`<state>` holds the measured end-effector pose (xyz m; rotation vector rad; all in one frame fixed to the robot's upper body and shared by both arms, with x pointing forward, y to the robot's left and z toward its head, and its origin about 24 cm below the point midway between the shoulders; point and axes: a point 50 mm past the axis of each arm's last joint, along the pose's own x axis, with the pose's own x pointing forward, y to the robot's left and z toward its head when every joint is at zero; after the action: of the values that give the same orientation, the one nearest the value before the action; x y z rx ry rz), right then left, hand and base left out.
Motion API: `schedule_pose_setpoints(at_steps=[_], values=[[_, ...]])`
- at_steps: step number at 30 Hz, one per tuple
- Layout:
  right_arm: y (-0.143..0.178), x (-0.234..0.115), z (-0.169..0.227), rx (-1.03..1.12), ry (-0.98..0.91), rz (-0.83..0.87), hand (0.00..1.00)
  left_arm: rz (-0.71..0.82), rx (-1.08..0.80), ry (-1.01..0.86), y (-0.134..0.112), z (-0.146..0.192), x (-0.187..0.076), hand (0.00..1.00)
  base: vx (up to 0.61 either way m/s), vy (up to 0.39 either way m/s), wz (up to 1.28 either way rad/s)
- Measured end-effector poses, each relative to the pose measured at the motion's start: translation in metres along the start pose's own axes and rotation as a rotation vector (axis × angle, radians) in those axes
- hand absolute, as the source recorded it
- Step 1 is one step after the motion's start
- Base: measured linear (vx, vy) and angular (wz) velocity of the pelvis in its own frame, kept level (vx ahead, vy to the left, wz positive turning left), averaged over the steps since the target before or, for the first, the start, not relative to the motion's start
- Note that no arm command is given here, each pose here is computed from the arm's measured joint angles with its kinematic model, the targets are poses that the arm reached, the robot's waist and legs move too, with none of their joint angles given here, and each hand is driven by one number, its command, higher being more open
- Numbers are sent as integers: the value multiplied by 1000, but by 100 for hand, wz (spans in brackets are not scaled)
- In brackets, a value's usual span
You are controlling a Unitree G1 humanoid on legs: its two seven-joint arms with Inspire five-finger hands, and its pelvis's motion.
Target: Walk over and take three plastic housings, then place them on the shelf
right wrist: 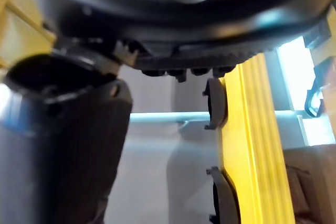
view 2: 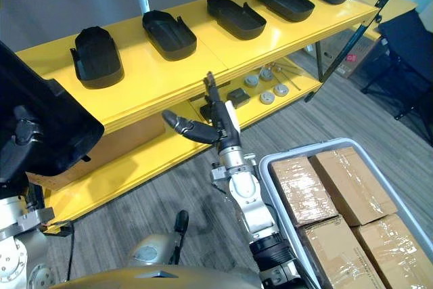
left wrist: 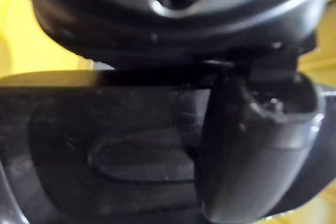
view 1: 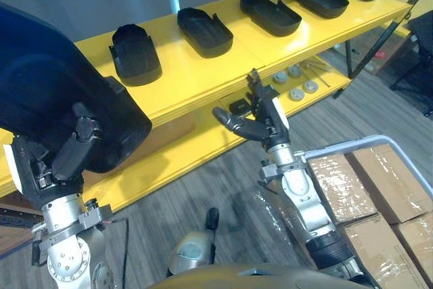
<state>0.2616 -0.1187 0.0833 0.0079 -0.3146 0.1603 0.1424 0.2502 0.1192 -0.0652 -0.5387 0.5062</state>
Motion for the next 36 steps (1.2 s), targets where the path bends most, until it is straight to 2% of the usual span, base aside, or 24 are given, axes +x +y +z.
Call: schedule_pose_setpoints(at_steps=[2, 4, 7, 19, 23, 28, 33, 36], values=[[-18, -2, 1, 2, -12, -102, 100, -33, -7, -22, -7, -2, 9, 0, -21, -46, 108], [-36, -11, -2, -22, 11, -180, 100, -20, 33, 31, -1, -12, 3, 0, 73, -36, 29], [-47, -12, 0, -41, 2, -205, 100, -7, 43, 87, 1, -23, -1, 0, 34, -10, 59], [-43, -3, 24, -33, -113, -107, 100, -20, 55, 132, 3, -23, -13, 0, 90, -102, 46], [-47, -5, 24, -31, -123, -128, 100, -92, 25, 161, -7, -26, -18, 0, 30, 36, 60], [-48, -17, 16, -33, -90, -103, 100, -140, -19, 159, -20, -29, -16, 0, 25, 126, 75], [-47, -19, 18, -12, -102, -60, 100, -141, -22, 222, -21, -42, -22, 0, 85, 355, 7], [-43, -17, 16, 16, -105, -52, 100, -142, -35, 215, -27, -47, -15, 0, 94, 400, 18]])
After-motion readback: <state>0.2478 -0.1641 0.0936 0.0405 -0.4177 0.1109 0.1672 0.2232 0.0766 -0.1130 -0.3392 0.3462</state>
